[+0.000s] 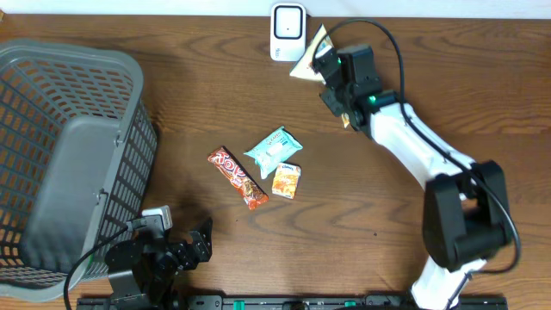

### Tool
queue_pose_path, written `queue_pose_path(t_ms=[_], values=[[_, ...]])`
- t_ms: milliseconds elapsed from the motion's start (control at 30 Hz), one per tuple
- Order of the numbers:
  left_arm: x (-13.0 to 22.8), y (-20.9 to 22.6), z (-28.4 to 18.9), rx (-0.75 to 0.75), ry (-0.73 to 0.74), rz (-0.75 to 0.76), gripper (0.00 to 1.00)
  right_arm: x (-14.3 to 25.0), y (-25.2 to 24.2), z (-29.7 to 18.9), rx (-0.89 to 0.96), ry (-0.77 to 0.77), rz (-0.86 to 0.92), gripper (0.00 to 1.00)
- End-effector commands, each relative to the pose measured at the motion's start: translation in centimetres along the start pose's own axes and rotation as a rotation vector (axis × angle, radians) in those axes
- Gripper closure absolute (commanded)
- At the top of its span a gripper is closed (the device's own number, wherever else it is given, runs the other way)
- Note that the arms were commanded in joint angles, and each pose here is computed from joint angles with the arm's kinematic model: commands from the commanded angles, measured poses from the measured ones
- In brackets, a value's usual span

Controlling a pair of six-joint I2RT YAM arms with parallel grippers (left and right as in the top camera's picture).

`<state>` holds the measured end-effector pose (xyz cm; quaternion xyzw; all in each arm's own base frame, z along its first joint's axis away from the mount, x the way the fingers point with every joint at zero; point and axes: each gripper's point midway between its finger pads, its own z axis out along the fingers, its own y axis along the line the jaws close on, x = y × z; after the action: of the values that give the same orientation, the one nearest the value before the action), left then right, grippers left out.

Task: Scan the item barcode
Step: 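Lift the yellow bag with the right gripper toward the scanner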

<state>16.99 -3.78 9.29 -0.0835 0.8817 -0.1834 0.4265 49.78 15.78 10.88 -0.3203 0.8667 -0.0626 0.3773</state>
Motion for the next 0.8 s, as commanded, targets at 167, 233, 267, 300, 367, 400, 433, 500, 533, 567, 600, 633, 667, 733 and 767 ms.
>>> queue_pose_path(t_ms=[167, 233, 267, 300, 367, 400, 433, 500, 533, 567, 600, 633, 667, 733, 767], values=[[0.1, 0.2, 0.0, -0.008, 0.001, -0.004, 0.02, -5.0, -5.2, 5.8, 0.209, 0.084, -0.184, 0.99], [0.1, 0.2, 0.0, -0.008, 0.001, -0.004, 0.02, -6.4, -5.7, 7.1, 0.220, 0.078, -0.211, 0.99], [0.1, 0.2, 0.0, -0.008, 0.001, -0.004, 0.02, -7.2, -6.1, 7.7, 0.237, 0.073, -0.233, 0.99], [0.1, 0.2, 0.0, -0.008, 0.001, -0.004, 0.02, -7.7, -6.6, 8.5, 0.274, 0.074, -0.248, 0.99], [0.1, 0.2, 0.0, -0.008, 0.001, -0.004, 0.02, -7.8, -7.0, 9.8, 0.322, 0.092, -0.286, 0.99], [0.1, 0.2, 0.0, -0.008, 0.001, -0.004, 0.02, -7.7, -6.6, 11.0, 0.321, 0.092, -0.287, 0.99], [0.1, 0.2, 0.0, -0.008, 0.001, -0.004, 0.02, -7.7, -6.3, 11.4, 0.310, 0.083, -0.275, 0.99], [0.1, 0.2, 0.0, -0.008, 0.001, -0.004, 0.02, -7.7, -5.6, 12.1, 0.301, 0.068, -0.265, 0.99], [0.1, 0.2, 0.0, -0.008, 0.001, -0.004, 0.02, -8.1, -5.3, 12.3, 0.306, 0.052, -0.264, 0.99], [0.1, 0.2, 0.0, -0.008, 0.001, -0.004, 0.02, -8.4, -5.2, 12.3, 0.308, 0.041, -0.262, 0.99], [0.1, 0.2, 0.0, -0.008, 0.001, -0.004, 0.02, -8.9, -5.0, 12.2, 0.313, 0.020, -0.246, 0.99], [0.1, 0.2, 0.0, -0.008, 0.001, -0.004, 0.02, -9.3, -5.0, 12.1, 0.318, 0.006, -0.241, 0.99], [0.1, 0.2, 0.0, -0.008, 0.001, -0.004, 0.02, -10.2, -5.0, 11.8, 0.336, -0.016, -0.238, 0.99], [0.1, 0.2, 0.0, -0.008, 0.001, -0.004, 0.02, -10.9, -5.3, 11.1, 0.372, -0.021, -0.232, 0.99], [0.1, 0.2, 0.0, -0.008, 0.001, -0.004, 0.02, -11.2, -5.5, 10.6, 0.381, -0.024, -0.210, 0.99]])
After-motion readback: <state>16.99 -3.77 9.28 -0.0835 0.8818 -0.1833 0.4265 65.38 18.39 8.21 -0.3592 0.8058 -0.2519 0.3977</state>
